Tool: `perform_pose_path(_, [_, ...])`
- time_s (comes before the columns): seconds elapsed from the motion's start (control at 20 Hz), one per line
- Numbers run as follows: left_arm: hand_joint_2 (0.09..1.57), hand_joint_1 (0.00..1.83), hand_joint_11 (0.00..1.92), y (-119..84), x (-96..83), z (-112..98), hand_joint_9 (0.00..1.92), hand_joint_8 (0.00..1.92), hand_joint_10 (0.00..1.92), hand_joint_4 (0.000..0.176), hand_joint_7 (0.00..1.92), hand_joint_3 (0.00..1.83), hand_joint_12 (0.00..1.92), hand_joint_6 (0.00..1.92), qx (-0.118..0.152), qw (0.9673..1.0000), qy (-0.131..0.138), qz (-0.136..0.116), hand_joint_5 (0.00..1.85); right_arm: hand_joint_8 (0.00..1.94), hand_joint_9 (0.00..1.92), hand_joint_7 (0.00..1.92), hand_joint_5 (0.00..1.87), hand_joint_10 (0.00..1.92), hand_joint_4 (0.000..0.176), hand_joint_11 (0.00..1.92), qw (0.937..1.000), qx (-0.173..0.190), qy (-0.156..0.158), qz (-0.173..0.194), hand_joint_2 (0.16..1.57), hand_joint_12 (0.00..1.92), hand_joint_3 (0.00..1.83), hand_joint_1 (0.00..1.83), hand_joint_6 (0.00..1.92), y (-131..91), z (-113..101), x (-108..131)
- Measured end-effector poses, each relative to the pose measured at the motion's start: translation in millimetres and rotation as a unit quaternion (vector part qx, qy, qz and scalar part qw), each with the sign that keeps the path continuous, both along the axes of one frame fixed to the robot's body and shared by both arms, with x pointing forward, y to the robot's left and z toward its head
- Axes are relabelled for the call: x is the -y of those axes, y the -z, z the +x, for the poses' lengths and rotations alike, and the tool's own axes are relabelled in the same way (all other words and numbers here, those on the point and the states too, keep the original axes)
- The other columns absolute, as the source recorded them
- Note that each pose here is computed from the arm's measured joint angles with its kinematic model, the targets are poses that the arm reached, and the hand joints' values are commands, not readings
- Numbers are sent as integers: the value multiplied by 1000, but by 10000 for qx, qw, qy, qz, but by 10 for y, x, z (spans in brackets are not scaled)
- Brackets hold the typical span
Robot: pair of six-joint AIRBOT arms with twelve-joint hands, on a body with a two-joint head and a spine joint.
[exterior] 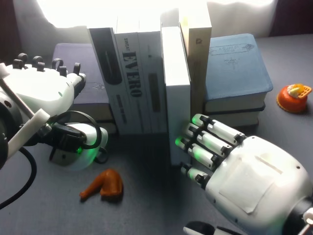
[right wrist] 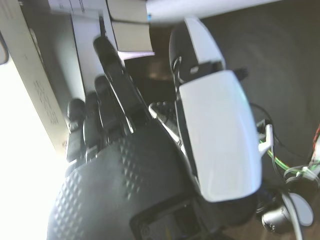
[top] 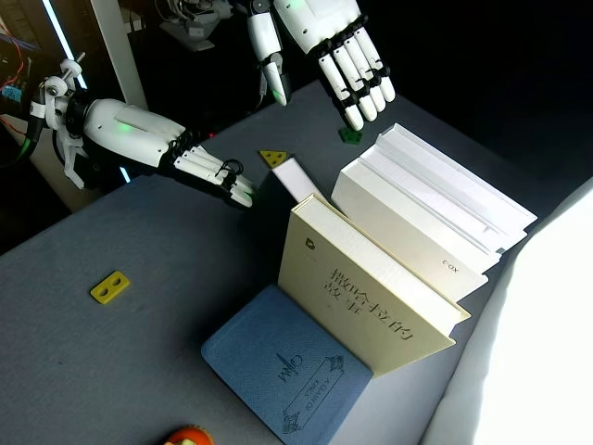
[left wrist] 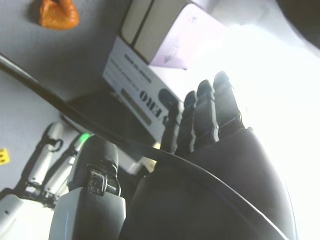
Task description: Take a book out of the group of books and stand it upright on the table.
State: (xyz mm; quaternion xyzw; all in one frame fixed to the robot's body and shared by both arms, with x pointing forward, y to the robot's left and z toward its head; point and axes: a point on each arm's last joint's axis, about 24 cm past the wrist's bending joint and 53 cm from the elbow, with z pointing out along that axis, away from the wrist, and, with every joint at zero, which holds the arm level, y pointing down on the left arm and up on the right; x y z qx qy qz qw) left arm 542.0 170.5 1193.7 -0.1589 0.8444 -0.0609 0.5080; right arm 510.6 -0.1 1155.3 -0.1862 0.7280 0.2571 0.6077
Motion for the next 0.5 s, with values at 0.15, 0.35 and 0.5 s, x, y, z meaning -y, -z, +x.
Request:
perform_pose_path(0.15, [1388, 214, 0, 1, -1, -1, 0, 0, 0, 0, 0, 0, 0, 0, -2, 10000, -2, 0, 1, 3, 4, 88, 543, 1, 26, 0, 9998, -168, -97, -91, 1217, 228, 1, 0, 9, 77, -164, -33])
perform_pose_path(0.35, [1395, 179, 0, 1, -1, -1, 0, 0, 0, 0, 0, 0, 0, 0, -2, 10000, -2, 0, 0, 1, 17, 117, 525, 4, 24, 0, 9995, -171, -256, -19, 1220, 157, 0, 0, 6, -61, -411, -67])
perform_pose_path(0.5, [1393, 209, 0, 0, 0, 0, 0, 0, 0, 0, 0, 0, 0, 0, 0, 10000, 0, 0, 0, 3, 37, 131, 542, 6, 19, 0, 9992, -195, -335, -1, 1217, 237, 0, 0, 7, -137, -560, -81])
